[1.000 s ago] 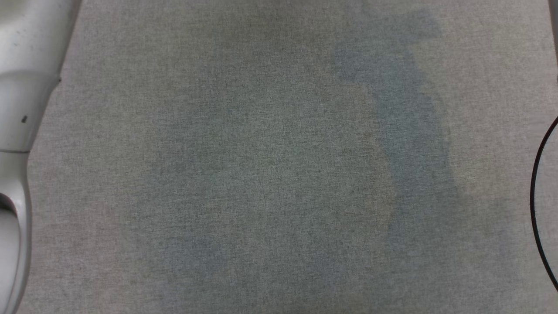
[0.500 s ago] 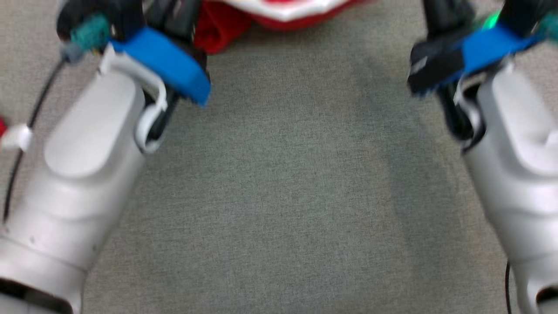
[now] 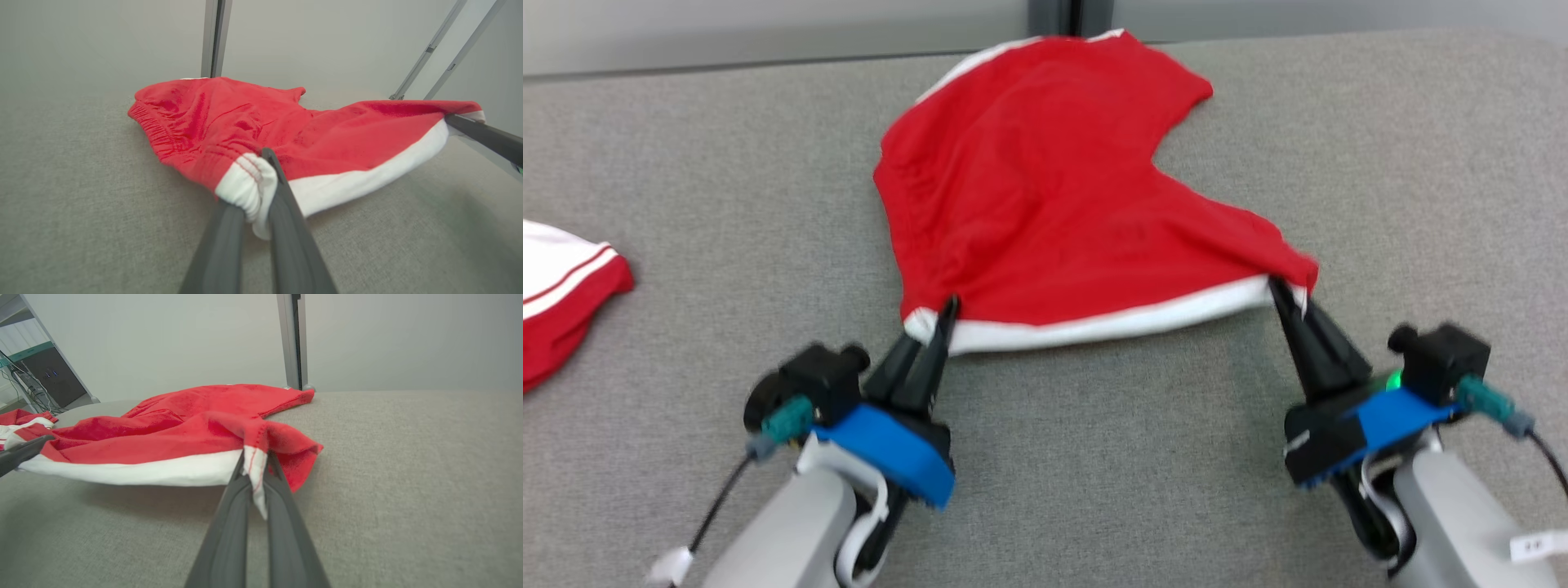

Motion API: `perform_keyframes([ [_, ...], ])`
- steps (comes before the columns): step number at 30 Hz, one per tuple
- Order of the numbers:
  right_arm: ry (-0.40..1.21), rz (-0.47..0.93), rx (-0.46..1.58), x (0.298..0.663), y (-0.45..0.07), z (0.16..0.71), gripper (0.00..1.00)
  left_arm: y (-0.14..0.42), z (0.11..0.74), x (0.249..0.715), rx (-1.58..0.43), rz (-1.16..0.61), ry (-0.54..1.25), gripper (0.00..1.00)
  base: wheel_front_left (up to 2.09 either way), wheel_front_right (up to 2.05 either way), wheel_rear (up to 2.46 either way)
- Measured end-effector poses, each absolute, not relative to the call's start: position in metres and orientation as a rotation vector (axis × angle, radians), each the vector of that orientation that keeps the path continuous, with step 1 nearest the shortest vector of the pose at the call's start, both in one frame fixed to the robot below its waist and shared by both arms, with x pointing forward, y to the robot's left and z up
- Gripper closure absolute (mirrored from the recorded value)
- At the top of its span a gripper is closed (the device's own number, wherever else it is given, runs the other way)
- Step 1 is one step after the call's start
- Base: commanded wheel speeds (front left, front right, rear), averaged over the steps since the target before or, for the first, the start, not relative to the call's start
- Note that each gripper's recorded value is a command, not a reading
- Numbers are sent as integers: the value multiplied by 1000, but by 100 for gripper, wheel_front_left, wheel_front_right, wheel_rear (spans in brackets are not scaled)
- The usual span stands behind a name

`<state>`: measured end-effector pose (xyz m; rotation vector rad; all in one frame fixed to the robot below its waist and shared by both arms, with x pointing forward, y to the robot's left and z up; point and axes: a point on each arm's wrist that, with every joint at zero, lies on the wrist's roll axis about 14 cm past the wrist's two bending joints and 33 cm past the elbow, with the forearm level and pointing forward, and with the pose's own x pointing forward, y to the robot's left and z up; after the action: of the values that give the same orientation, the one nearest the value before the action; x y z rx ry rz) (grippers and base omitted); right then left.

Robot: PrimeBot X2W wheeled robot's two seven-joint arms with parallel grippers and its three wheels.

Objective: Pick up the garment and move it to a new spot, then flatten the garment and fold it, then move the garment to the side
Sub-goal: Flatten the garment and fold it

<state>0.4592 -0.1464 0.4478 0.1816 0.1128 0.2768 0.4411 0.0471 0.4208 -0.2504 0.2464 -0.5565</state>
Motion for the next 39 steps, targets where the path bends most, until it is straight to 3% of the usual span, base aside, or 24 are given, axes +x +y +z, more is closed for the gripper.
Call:
perform_keyframes([
  [12, 218, 235, 242, 364, -148, 421, 100, 55, 411, 356, -281, -509, 313, 100, 0, 0, 0],
  [19, 254, 196, 286, 333, -145, 413, 100, 57, 411, 336, -305, -489, 324, 100, 0, 0, 0],
  [26, 220, 176, 296, 346, -149, 422, 100, 55, 417, 340, -317, -489, 302, 100, 0, 0, 0],
  [39, 101, 243, 181, 435, -156, 462, 100, 53, 432, 382, -296, -505, 231, 100, 0, 0, 0],
])
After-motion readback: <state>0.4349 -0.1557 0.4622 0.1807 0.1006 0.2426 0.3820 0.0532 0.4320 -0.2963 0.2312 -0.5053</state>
